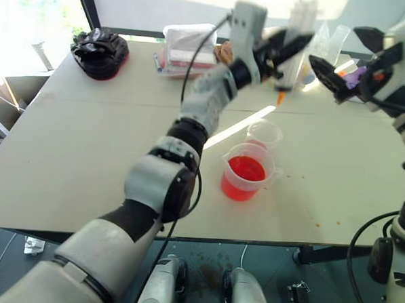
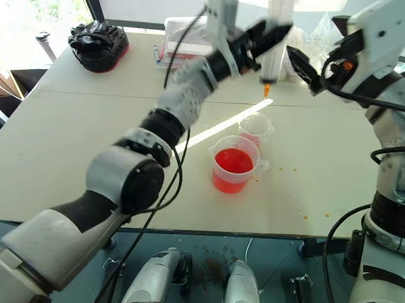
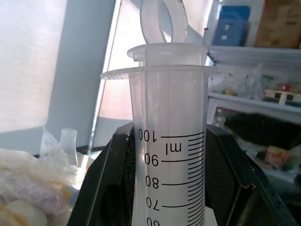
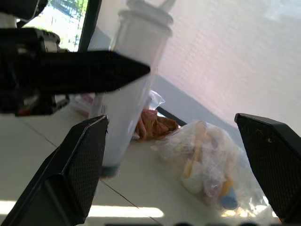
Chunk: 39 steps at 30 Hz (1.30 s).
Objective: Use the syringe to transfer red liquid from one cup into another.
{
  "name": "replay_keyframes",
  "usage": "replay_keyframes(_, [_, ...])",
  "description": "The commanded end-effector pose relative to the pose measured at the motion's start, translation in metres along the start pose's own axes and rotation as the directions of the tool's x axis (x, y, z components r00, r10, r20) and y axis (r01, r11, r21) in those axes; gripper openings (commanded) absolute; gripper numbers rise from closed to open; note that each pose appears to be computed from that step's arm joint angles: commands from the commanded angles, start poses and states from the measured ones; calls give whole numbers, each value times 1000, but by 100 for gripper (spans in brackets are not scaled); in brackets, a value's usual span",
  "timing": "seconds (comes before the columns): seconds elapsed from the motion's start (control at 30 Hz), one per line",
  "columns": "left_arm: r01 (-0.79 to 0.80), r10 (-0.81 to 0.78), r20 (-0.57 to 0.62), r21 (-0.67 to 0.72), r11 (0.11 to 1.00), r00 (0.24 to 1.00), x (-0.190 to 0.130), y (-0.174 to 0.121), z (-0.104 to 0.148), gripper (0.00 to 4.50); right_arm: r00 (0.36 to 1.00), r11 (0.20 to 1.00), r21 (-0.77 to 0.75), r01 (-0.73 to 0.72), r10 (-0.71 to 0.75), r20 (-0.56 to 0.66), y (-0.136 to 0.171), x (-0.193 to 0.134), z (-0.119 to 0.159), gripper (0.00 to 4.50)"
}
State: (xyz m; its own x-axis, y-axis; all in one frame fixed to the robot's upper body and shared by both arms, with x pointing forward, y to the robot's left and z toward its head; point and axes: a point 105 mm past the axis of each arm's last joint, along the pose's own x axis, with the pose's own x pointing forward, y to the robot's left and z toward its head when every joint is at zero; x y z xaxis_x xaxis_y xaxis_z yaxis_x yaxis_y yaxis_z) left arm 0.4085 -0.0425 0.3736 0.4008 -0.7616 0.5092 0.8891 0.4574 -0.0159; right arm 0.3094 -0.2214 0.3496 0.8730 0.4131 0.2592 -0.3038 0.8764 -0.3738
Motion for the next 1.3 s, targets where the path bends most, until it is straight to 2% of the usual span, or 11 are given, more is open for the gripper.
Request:
replay_keyframes(0.03, [-80, 85, -102, 54, 995, 991, -23, 30, 17, 150, 999, 998, 39, -39, 39, 9, -2, -34, 17, 446])
replay_keyframes(0.2, [-150, 191, -446, 126, 981, 874, -85, 63, -8, 150, 975, 987, 98, -125, 141, -170, 7, -68, -11, 446])
replay_keyframes(0.33, [-390, 238, -755, -26, 920, 612, -158, 65, -53, 150, 909, 951, 164, -263, 301, -289, 32, -85, -34, 446])
replay_keyframes(0.47, [-497, 227, -852, -45, 866, 471, -188, 47, -72, 150, 839, 900, 231, -369, 429, -334, 56, -92, -47, 446])
replay_keyframes(0.67, [-563, 239, -899, -11, 827, 368, -203, 34, -102, 150, 794, 868, 267, -418, 492, -356, 69, -94, -61, 446])
replay_keyframes(0.77, [-602, 295, -893, 34, 798, 341, -210, 40, -110, 278, 786, 862, 272, -428, 504, -358, 74, -93, -65, 450])
replay_keyframes(0.9, [-636, 353, -876, 71, 768, 328, -216, 51, -113, 446, 780, 862, 273, -428, 504, -369, 77, -93, -72, 450])
replay_keyframes(0.97, [-636, 396, -851, 98, 765, 345, -216, 58, -110, 446, 791, 870, 273, -411, 489, -367, 75, -93, -73, 450])
replay_keyframes(1.13, [-436, 461, -643, 213, 875, 612, -200, 63, -68, 446, 926, 968, 197, -157, 214, -312, 31, -89, -69, 450])
replay_keyframes(1.2, [-400, 430, -571, 186, 897, 699, -210, 54, -55, 446, 959, 987, 162, -10, 55, -278, 8, -97, -69, 450])
replay_keyframes(1.3, [-422, 459, -488, 192, 886, 742, -238, 46, -43, 446, 951, 979, 118, 164, -125, -284, -9, -120, -83, 450])
